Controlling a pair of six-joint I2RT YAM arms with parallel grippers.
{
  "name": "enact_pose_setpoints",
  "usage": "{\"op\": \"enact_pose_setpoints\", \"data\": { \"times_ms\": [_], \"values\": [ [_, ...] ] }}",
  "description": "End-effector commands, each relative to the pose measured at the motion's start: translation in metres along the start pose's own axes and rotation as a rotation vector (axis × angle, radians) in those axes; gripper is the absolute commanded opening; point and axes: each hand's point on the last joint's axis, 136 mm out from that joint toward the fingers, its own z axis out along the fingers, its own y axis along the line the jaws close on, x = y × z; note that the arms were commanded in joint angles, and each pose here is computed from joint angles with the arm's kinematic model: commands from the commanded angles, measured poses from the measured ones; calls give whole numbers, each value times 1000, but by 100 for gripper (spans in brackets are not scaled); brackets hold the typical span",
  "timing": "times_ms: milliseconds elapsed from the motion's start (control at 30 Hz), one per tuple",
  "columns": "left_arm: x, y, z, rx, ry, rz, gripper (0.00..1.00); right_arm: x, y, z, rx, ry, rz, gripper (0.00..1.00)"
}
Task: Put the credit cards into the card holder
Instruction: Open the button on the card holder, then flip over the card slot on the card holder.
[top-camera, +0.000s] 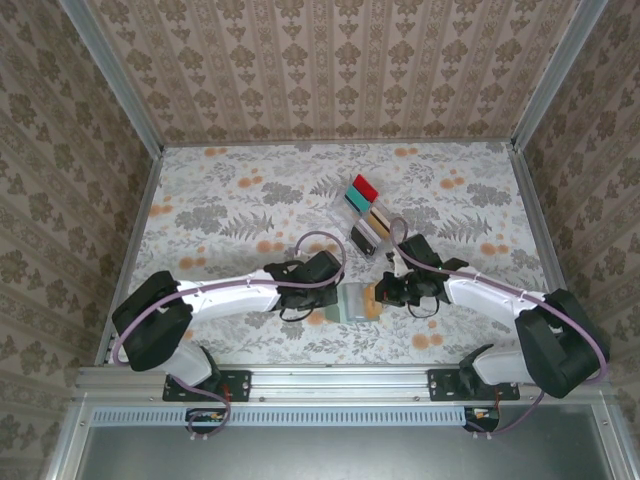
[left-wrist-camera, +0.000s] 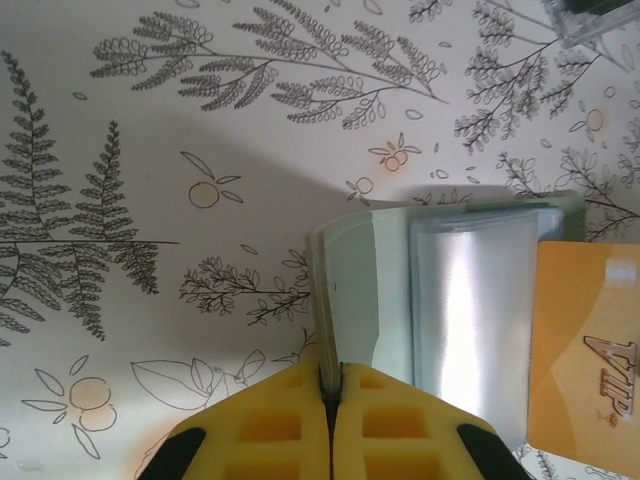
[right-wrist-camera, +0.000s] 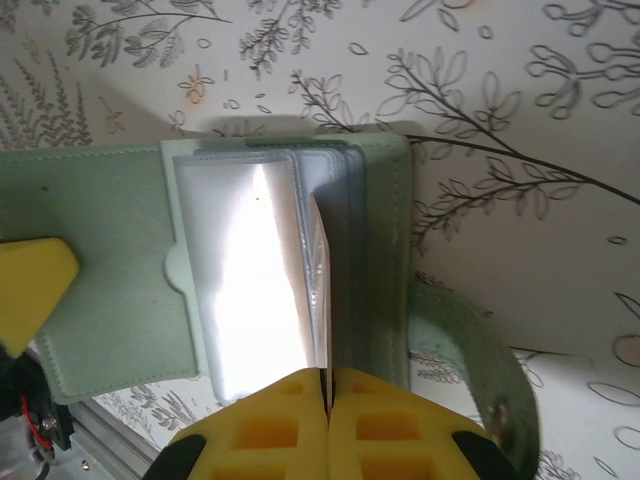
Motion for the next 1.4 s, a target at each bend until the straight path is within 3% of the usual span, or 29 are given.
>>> {"op": "enact_pose_setpoints", "data": {
  "times_ms": [0,300,533,667,967,1367],
  "values": [
    [4,5,8,-1,10,12,0,3,6,4,-21,15,-9,6],
    [4,10,13,4,-2,6,0,-3,36,6,-76,24,-39,6],
    [0,14,16,16,-28,-18,0,-9,64,-13,-165,-11,-55,6],
    [-1,16,20,21,-32,-19,0,-13,64,-28,-132,-58,-89,6],
    [3,23,28,20,-22,-39,0,-21,5,-39,179,-140,-62,5],
    [6,22,33,11,0,-28,0,-19,-4,-13,167,-96,-74,5]
  ]
}}
